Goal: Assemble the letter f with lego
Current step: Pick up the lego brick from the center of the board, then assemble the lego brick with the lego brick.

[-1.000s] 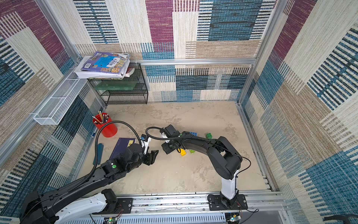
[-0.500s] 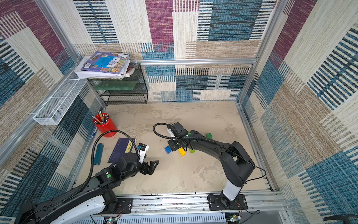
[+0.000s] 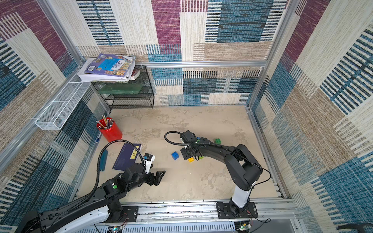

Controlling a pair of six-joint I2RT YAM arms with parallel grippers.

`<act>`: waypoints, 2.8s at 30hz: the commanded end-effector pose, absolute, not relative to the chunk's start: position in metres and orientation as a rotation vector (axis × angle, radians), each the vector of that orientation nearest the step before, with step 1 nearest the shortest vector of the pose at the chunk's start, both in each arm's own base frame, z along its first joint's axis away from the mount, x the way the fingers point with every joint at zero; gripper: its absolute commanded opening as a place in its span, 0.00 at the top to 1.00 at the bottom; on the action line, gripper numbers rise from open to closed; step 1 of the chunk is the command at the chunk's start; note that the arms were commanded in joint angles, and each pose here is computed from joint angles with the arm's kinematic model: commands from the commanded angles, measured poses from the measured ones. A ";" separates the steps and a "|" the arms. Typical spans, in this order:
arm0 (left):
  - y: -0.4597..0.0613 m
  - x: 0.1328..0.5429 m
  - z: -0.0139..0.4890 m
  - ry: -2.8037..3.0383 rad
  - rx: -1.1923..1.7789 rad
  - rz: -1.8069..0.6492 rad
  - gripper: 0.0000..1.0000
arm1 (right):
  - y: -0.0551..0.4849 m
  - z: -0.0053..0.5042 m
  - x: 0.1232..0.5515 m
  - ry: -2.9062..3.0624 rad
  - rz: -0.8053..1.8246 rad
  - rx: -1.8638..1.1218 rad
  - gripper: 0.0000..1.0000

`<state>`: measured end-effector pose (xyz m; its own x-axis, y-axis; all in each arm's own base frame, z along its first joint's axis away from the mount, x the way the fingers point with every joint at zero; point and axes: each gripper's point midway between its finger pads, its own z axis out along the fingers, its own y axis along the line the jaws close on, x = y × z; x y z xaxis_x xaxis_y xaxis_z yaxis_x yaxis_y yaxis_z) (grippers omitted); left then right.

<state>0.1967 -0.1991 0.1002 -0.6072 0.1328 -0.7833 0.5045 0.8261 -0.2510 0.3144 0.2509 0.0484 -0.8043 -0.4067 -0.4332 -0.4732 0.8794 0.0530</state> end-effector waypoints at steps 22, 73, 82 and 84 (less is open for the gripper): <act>-0.211 0.196 0.100 2.174 0.490 -0.639 0.01 | 0.244 0.034 0.308 2.651 0.176 -0.617 0.55; -0.213 0.202 0.101 2.055 0.586 -0.588 0.01 | 0.334 0.081 0.310 2.547 0.277 -0.900 0.63; -0.213 0.201 0.101 2.058 0.586 -0.589 0.01 | 0.335 0.076 0.310 2.552 0.264 -0.905 0.63; -0.213 0.201 0.101 2.057 0.586 -0.589 0.01 | 0.334 0.075 0.310 2.555 0.259 -0.904 0.63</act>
